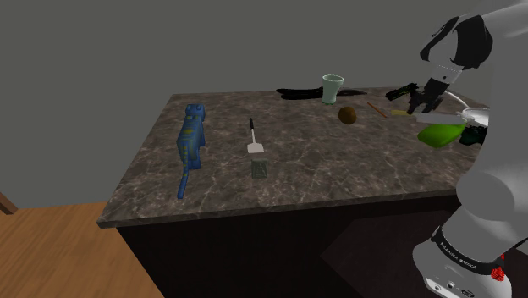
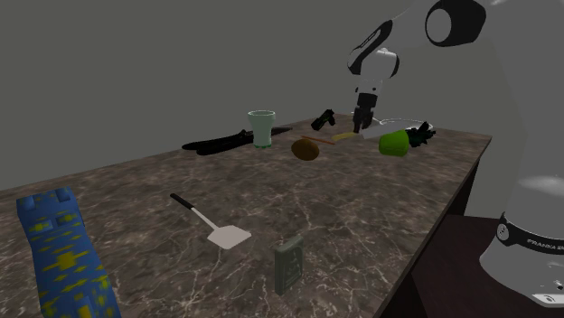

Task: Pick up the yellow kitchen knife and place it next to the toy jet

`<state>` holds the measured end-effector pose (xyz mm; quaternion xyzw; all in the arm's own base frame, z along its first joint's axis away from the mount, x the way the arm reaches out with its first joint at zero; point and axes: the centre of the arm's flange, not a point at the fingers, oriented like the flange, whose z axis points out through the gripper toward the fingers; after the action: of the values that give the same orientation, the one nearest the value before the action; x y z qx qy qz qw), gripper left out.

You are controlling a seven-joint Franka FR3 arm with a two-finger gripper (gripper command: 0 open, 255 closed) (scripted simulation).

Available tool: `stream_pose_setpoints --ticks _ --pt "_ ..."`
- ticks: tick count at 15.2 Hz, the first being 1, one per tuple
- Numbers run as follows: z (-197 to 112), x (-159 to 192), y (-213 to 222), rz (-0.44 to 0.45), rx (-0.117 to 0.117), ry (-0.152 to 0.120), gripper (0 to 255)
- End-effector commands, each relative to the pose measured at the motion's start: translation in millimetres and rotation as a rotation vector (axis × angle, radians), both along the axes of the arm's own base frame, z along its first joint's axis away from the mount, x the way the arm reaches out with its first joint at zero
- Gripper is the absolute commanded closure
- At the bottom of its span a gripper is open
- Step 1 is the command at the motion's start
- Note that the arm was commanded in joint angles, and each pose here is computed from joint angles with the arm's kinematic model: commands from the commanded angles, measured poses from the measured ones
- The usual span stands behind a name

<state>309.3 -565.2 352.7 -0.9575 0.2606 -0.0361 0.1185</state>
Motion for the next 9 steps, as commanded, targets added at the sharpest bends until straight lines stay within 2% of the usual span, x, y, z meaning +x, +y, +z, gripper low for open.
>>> stream_pose_setpoints --ticks 1,3,7,9 --pt "0 0 0 0.0 0.0 0.0 0" --pt "0 0 0 0.0 0.0 0.0 0" --pt "48 -7 -10 0.0 0.0 0.0 0" --pt "48 -7 -10 0.0 0.0 0.0 0"
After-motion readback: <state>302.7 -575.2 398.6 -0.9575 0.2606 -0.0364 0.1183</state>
